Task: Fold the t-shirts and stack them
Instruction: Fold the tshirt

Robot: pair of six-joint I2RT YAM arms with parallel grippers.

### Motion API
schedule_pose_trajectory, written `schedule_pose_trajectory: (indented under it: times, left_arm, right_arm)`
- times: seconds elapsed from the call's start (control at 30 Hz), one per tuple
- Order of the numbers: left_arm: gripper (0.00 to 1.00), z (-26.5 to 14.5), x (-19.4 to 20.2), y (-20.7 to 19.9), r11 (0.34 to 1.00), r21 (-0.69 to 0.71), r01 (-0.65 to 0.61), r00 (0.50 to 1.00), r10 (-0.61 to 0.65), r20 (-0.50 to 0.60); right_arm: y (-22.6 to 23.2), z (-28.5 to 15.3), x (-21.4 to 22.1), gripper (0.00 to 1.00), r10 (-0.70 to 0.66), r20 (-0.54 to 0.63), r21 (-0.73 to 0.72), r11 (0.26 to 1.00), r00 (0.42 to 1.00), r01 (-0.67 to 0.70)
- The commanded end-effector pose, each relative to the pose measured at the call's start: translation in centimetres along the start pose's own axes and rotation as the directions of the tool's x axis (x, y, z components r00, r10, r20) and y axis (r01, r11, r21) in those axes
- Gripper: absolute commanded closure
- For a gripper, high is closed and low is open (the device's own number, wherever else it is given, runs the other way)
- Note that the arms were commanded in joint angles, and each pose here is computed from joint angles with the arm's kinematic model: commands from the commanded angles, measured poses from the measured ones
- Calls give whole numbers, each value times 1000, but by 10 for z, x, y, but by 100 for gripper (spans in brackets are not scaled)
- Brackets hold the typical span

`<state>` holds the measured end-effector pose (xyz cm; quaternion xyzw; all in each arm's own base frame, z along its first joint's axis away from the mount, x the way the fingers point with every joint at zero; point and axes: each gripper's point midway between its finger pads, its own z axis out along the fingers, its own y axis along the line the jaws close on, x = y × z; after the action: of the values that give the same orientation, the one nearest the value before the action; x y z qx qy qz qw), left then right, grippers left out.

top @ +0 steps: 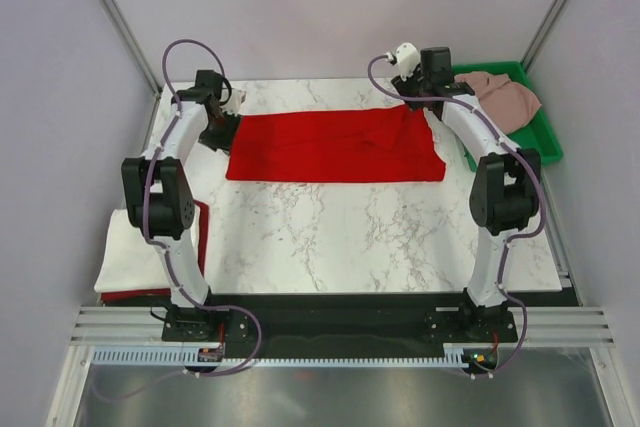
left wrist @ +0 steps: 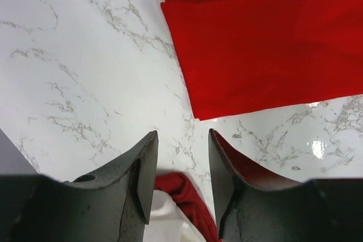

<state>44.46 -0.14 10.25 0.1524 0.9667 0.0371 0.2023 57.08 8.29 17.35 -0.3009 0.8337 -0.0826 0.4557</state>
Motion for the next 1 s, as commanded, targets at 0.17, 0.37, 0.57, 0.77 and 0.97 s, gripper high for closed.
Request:
schedule_pose_trajectory:
  times: [0.17, 0.37, 0.57, 0.77, 0.97]
  left_arm:
    - [55, 23, -3, -19, 990, 60, -124, 992, 126, -29]
    - [53, 53, 4, -34, 981, 103, -162, 982, 171, -82]
    - [52, 74, 9, -38, 982, 117, -151, 979, 165, -120]
    - [52, 81, 14, -40, 982, 124, -145, 977, 162, -140]
    - [52, 84, 16, -39, 983, 117, -144, 975, 161, -151]
  right_arm:
    - [88, 7, 27, 48, 46, -63, -416, 907, 997, -69]
    - [117, 13, 58, 48, 10, -163, -532, 841, 987, -96]
    - [116, 23, 69, 49, -20, -192, -529, 844, 981, -87]
    - [123, 26, 87, 49, -54, -233, -545, 834, 971, -84]
    - [127, 34, 95, 52, -57, -245, -559, 824, 968, -93]
